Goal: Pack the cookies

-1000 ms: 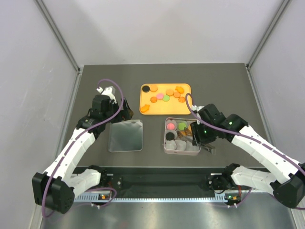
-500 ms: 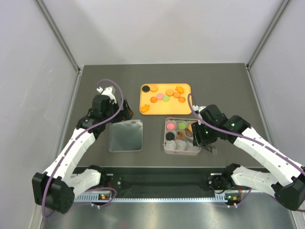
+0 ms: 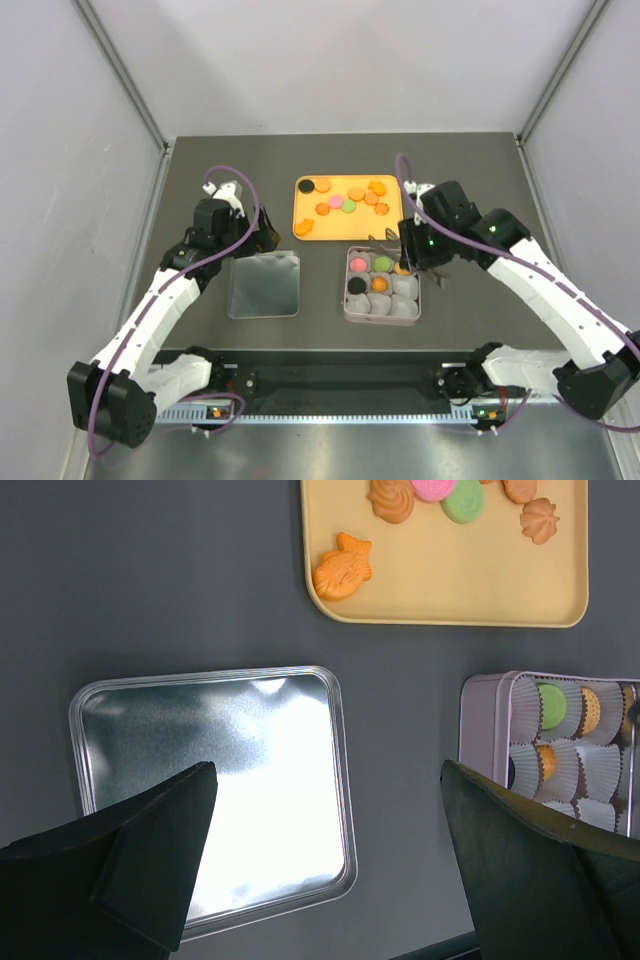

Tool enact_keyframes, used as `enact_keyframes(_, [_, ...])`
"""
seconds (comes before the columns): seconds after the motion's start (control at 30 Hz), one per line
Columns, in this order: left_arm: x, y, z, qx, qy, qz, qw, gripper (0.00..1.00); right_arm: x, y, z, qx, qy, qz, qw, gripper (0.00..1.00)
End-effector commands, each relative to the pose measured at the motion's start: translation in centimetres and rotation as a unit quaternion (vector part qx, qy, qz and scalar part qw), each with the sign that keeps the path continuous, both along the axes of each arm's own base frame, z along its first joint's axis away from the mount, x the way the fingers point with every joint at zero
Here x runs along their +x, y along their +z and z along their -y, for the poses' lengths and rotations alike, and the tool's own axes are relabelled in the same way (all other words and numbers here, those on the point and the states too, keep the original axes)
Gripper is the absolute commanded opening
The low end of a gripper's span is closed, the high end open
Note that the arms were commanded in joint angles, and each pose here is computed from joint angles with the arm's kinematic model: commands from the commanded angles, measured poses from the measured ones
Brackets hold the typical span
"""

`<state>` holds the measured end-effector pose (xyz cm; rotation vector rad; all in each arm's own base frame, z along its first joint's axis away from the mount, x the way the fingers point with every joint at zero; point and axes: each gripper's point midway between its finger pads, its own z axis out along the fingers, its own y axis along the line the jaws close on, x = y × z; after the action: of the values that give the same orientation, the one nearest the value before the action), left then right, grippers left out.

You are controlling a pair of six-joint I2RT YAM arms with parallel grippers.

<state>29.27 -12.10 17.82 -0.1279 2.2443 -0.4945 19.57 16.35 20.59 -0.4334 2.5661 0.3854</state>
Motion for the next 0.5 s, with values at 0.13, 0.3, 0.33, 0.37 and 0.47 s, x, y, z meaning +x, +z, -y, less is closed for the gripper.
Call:
enact_keyframes(0.13, [0.5,0.7,0.1,-0.006,-0.003,0.014,1.0,0.98,9.5,2.7,-0.5,-0.005,-0.061,0.086,0.994,0.45])
enact_keyframes(0.3, [0.5,0.9,0.1,-0.007,-0.003,0.017,1.0,0.98,14.1,0.2,-1.0,-0.034,-0.081,0.076,0.993,0.45])
enact_keyframes(0.33, [0.4,0.9,0.2,-0.007,-0.004,0.017,1.0,0.98,15.0,0.2,-0.8,-0.041,-0.088,0.08,0.992,0.45])
enact_keyframes(0.37, [0.4,0.8,0.2,-0.007,-0.004,0.015,1.0,0.98,15.9,-1.1,-0.6,-0.057,-0.094,0.071,0.991,0.45])
enact_keyframes(0.47, [0.4,0.9,0.2,-0.008,-0.005,0.017,1.0,0.98,17.7,-2.7,-0.7,-0.071,-0.1,0.061,0.991,0.44])
